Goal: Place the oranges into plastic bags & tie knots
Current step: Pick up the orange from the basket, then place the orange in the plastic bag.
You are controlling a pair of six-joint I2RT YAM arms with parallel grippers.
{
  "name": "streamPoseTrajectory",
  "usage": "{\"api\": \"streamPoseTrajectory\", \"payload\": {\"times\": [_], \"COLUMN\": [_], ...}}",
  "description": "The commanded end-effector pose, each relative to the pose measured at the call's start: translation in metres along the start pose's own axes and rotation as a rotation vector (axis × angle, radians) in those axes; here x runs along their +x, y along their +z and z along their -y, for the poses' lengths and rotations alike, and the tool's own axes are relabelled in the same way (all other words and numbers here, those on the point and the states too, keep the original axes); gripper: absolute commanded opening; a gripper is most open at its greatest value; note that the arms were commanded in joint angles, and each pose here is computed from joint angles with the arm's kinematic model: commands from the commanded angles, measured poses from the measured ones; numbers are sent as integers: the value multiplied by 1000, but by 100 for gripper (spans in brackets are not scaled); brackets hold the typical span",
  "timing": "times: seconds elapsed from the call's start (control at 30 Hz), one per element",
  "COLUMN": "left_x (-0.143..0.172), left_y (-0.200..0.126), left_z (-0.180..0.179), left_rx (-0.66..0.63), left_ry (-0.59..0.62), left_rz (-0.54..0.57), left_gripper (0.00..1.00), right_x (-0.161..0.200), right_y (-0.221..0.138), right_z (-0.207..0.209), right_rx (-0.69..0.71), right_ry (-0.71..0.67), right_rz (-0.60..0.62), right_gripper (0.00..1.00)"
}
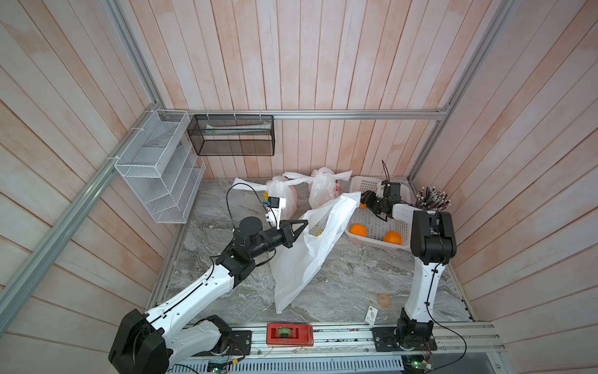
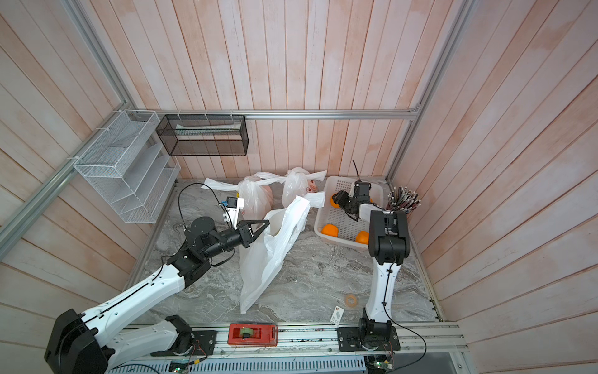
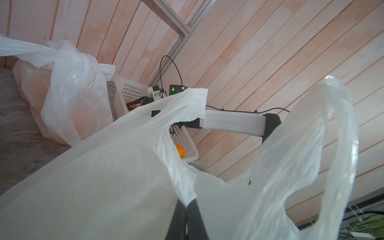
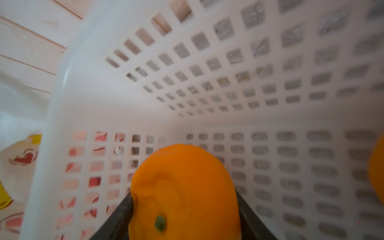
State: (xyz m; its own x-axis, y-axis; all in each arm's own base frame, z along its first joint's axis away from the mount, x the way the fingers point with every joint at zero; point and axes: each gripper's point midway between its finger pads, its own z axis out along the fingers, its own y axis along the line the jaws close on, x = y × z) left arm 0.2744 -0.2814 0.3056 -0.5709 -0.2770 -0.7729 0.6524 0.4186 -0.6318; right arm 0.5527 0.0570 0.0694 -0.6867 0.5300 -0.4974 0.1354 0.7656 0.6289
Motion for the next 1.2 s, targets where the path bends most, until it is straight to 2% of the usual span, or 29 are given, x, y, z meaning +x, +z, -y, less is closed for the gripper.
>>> {"api": "streamPoseTrajectory", "payload": {"times": [0.0,0.1,0.27,0.47,0.6,0.8,0.97,1.07,1.17], "left_x": [-8,-7,-5,4,8,11,3,-2,-6], "left_y": [3,5,6,8,7,7,7,9,9], "left_z": [2,-2,-3,-1,2,11,9,6,3], "left_rx": [9,4,9,42,73,119,103,83,70], "left_ry": [16,12,12,22,17,42,46,41,34], "left_rz": [15,14,8,-30,-34,-55,-22,5,22], "left_gripper": [0,0,0,0,0,0,0,0,0], "right_x": [-25,-7,54,112,142,163,197,208,208], "right_y": [-57,-106,-186,-236,-243,-234,-225,-220,-217], "right_z": [-37,-55,-96,-154,-191,-244,-257,-255,-250], "right_rx": [-88,-133,-317,-507,-594,-681,-718,-703,-664], "right_ry": [-93,-147,-199,-284,-341,-456,-511,-523,-532], "right_rz": [111,116,51,-60,-119,-177,-275,-316,-311], "right_gripper": [53,52,51,51,51,51,54,62,78]}}
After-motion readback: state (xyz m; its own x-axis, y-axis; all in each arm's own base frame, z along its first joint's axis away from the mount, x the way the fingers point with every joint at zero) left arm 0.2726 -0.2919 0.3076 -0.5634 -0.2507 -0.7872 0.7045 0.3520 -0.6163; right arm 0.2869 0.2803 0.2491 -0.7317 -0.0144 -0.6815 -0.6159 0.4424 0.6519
